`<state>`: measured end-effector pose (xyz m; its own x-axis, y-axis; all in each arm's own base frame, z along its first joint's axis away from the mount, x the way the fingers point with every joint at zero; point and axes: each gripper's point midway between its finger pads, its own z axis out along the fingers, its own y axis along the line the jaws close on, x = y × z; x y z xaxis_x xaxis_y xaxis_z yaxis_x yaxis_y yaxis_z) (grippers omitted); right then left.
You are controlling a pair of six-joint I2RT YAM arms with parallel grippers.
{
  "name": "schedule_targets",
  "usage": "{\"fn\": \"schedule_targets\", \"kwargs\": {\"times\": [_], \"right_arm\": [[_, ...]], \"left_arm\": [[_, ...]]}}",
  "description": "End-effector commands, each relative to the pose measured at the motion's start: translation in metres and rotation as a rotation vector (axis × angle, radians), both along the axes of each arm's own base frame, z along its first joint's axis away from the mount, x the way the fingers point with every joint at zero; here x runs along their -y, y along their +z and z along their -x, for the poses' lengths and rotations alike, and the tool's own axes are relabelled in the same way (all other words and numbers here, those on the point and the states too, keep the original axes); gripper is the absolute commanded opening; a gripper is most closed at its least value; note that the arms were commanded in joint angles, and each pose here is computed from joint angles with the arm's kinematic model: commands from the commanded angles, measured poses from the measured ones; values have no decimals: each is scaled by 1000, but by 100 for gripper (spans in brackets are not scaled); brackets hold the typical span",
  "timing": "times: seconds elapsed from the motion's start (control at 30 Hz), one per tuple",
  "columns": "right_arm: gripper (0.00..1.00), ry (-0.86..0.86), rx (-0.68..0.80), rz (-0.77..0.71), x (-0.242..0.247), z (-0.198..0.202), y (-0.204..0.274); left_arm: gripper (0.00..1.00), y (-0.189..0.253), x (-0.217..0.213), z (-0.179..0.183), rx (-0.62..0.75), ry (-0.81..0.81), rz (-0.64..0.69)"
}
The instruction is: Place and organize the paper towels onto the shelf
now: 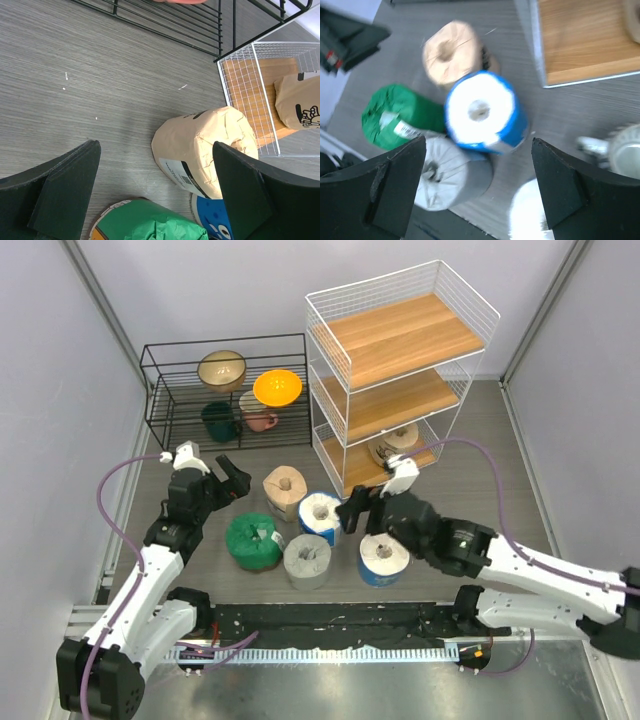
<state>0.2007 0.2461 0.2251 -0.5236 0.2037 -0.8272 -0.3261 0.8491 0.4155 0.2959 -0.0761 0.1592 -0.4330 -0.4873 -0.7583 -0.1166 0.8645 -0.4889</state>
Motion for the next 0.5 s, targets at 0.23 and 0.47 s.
{"fn": "schedule_targets", "kwargs": {"times": [0.23,0.47], "right_arm": [[93,27,225,223,-107,-13,33],[93,14,198,261,-127,-79,10]], "left_arm": [[100,9,4,-2,32,-19,12],[99,10,6,-1,35,-26,23]]}}
